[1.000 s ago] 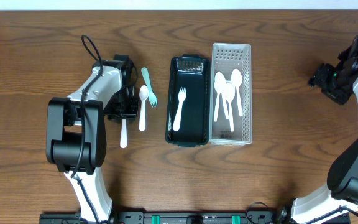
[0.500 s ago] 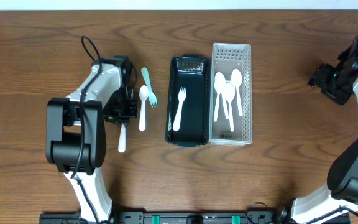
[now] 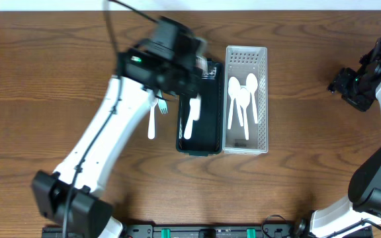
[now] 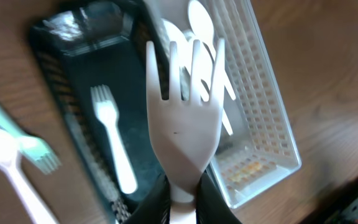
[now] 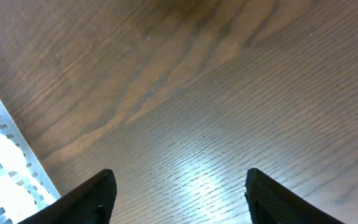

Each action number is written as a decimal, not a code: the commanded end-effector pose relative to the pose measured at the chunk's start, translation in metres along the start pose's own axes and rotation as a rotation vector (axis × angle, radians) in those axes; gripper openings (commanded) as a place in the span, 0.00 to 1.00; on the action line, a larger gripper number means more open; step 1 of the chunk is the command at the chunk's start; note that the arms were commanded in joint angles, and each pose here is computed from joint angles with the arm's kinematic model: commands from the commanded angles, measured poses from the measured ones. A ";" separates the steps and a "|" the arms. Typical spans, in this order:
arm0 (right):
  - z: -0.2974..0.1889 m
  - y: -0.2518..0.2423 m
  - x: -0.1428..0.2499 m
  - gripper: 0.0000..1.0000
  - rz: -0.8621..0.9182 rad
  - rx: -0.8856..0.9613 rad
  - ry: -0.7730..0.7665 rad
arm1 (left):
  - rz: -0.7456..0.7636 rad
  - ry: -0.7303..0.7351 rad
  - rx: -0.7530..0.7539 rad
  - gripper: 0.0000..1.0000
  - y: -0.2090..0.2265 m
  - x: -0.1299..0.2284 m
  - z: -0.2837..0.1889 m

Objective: Pack container
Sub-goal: 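Carry the white fork into the black tray and release it, then lower the left gripper onto the white spoon beside the blue fork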

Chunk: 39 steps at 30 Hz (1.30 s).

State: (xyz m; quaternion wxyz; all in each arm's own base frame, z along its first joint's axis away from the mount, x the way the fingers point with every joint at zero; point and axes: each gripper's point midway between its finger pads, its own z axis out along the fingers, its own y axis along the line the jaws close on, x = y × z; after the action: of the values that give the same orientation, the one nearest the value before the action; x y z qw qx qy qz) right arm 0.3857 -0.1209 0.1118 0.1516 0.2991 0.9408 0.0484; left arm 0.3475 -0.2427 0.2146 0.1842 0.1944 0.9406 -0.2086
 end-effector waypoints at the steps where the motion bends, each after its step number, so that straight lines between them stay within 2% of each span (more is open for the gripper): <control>1: 0.005 -0.003 0.003 0.72 0.020 0.003 0.018 | -0.006 0.105 -0.092 0.25 0.011 0.018 0.045; 2: 0.005 -0.003 0.003 0.72 0.020 0.002 0.017 | -0.004 0.130 -0.092 0.29 0.011 0.021 0.056; 8: 0.005 -0.003 0.004 0.73 0.019 0.003 0.020 | -0.046 0.229 -0.112 0.26 0.025 0.037 0.107; 11: 0.005 -0.003 0.003 0.74 0.019 0.003 0.018 | -0.062 0.205 -0.111 0.24 0.025 0.030 0.103; 15: 0.005 -0.003 0.003 0.74 0.018 0.003 0.019 | -0.059 0.116 -0.145 0.24 0.028 0.009 0.068; 17: 0.005 -0.003 0.003 0.75 0.019 0.003 0.019 | -0.066 0.084 -0.236 0.25 0.046 0.006 0.048; 19: 0.005 -0.003 0.003 0.75 0.019 0.003 0.019 | -0.085 0.074 -0.366 0.35 0.075 0.007 0.029; 21: 0.005 -0.003 0.003 0.75 0.019 0.003 0.019 | -0.117 0.088 -0.456 0.38 0.103 0.012 0.020; 25: 0.005 -0.003 0.004 0.76 0.019 0.003 0.022 | -0.233 0.151 -0.509 0.38 0.153 0.030 0.027; 32: 0.005 -0.003 0.004 0.77 0.019 0.004 0.022 | -0.367 0.319 -0.448 0.40 0.202 0.069 0.068; 34: 0.005 -0.003 0.004 0.76 0.019 0.003 0.022 | -0.388 0.361 -0.426 0.49 0.207 0.078 0.081; 39: 0.005 -0.003 0.005 0.77 0.019 0.004 0.024 | -0.362 0.420 -0.419 0.56 0.212 0.090 0.097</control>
State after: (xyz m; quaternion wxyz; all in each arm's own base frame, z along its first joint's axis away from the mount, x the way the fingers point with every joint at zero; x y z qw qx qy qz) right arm 0.3851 -0.1207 0.1116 0.1503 0.3002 0.9407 0.0486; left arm 0.3950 -0.0806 0.0319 -0.0035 0.0051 0.9999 0.0129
